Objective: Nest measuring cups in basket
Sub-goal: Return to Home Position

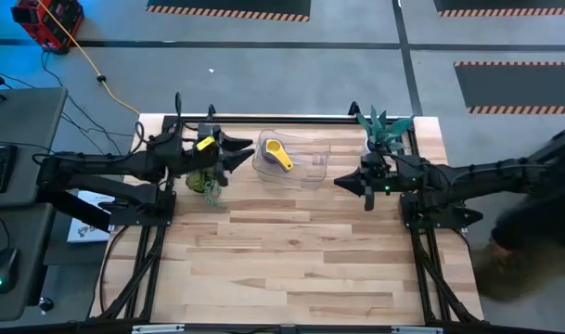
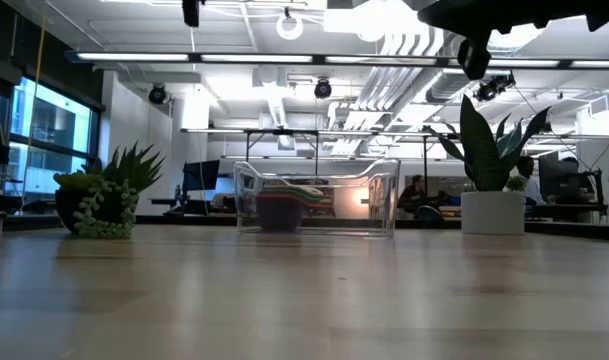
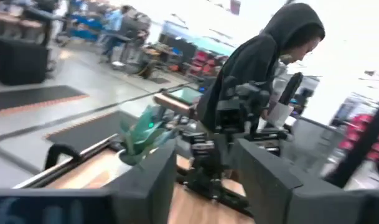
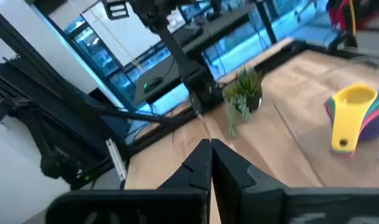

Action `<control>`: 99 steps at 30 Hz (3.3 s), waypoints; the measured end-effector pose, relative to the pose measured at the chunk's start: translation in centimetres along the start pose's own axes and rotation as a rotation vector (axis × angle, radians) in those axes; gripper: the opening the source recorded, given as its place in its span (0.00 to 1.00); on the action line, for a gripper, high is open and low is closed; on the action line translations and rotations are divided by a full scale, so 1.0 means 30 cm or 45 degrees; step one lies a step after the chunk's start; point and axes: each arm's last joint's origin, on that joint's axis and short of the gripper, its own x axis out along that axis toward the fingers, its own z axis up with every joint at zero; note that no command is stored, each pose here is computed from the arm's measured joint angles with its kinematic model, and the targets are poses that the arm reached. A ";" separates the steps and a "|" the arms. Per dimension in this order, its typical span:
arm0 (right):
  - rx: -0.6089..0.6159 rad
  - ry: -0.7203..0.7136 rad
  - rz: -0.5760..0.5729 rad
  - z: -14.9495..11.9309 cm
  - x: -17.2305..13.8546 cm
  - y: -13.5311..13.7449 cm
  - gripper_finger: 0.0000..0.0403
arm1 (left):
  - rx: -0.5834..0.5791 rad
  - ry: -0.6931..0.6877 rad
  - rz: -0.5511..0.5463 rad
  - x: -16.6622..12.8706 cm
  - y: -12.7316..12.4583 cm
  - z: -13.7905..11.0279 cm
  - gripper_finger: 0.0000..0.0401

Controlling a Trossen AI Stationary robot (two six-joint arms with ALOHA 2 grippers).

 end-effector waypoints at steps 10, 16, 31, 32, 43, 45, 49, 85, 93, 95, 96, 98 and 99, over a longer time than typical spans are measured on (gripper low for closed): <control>-0.218 0.042 0.014 -0.011 0.019 0.004 0.00 | 0.130 0.256 -0.120 -0.103 -0.039 -0.022 0.03; -0.115 0.041 0.034 -0.009 0.021 0.007 0.00 | 0.234 0.195 -0.188 -0.150 -0.057 -0.046 0.00; 0.004 0.101 0.142 -0.011 0.020 0.017 0.00 | 0.068 -0.116 -0.239 -0.413 0.140 -0.258 0.00; 0.015 0.101 0.142 -0.011 0.020 0.017 0.00 | 0.049 -0.112 -0.236 -0.421 0.148 -0.277 0.00; 0.087 0.105 0.140 -0.011 0.020 0.017 0.00 | -0.011 -0.053 -0.262 -0.448 0.189 -0.428 0.00; 0.087 0.103 0.140 -0.010 0.020 0.017 0.00 | 0.011 -0.023 -0.258 -0.450 0.191 -0.436 0.00; 0.082 0.101 0.142 -0.010 0.020 0.017 0.00 | 0.051 0.088 -0.246 -0.453 0.200 -0.463 0.00; -0.286 -0.157 0.165 -0.315 -0.235 -0.203 0.00 | 0.096 0.205 -0.231 -0.451 0.216 -0.490 0.01; -0.348 -0.110 0.120 -0.327 -0.230 -0.212 0.00 | 0.096 0.205 -0.231 -0.451 0.216 -0.490 0.01; -0.344 -0.109 0.120 -0.327 -0.230 -0.212 0.00 | 0.096 0.205 -0.231 -0.451 0.216 -0.490 0.01; -0.338 -0.108 0.121 -0.327 -0.230 -0.212 0.00 | 0.096 0.204 -0.231 -0.451 0.216 -0.490 0.01; -0.331 -0.107 0.122 -0.327 -0.230 -0.212 0.00 | 0.096 0.205 -0.231 -0.451 0.216 -0.490 0.01; -0.332 -0.107 0.122 -0.327 -0.230 -0.211 0.00 | 0.096 0.205 -0.231 -0.451 0.216 -0.490 0.01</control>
